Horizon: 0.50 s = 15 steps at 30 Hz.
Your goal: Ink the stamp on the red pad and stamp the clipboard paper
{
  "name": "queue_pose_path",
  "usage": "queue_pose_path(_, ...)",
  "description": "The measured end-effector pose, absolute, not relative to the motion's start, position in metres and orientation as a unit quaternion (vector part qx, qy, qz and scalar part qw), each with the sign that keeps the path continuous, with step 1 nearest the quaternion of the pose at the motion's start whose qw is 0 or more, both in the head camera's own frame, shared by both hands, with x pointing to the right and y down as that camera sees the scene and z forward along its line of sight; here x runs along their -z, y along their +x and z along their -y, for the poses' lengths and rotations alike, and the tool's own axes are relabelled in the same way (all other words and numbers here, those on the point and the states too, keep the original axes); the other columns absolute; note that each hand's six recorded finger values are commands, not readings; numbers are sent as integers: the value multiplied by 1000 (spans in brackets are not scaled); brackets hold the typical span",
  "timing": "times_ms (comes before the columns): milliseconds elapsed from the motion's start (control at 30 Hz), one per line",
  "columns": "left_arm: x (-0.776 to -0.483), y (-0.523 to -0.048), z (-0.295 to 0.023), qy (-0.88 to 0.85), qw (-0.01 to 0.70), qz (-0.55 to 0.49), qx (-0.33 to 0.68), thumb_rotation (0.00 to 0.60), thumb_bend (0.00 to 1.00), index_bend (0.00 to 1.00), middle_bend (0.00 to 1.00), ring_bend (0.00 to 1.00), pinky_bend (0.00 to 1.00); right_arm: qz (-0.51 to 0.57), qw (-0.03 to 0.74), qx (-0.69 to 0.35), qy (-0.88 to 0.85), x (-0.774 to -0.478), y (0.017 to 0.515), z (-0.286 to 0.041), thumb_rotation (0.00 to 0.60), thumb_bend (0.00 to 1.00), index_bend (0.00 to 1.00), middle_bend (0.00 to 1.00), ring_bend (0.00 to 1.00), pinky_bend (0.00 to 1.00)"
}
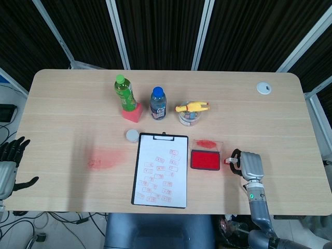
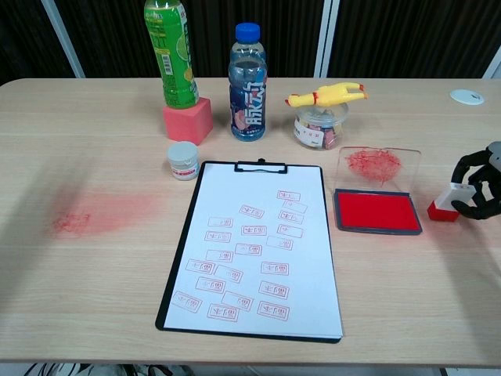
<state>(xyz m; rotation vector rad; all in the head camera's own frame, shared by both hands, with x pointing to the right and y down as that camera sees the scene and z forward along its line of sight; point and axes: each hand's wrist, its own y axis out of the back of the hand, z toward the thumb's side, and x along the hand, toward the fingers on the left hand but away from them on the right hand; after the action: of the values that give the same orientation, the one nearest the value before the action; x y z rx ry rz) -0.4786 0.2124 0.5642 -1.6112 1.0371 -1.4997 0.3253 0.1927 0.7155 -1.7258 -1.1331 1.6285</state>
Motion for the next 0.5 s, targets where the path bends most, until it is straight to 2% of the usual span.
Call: queue_pose_path(500,-563,-479,-213,-618,348,-403,579,600,44,0,0,0,0,415,253,-600,-635,-716,326,-195,600,581,882,734,819,872)
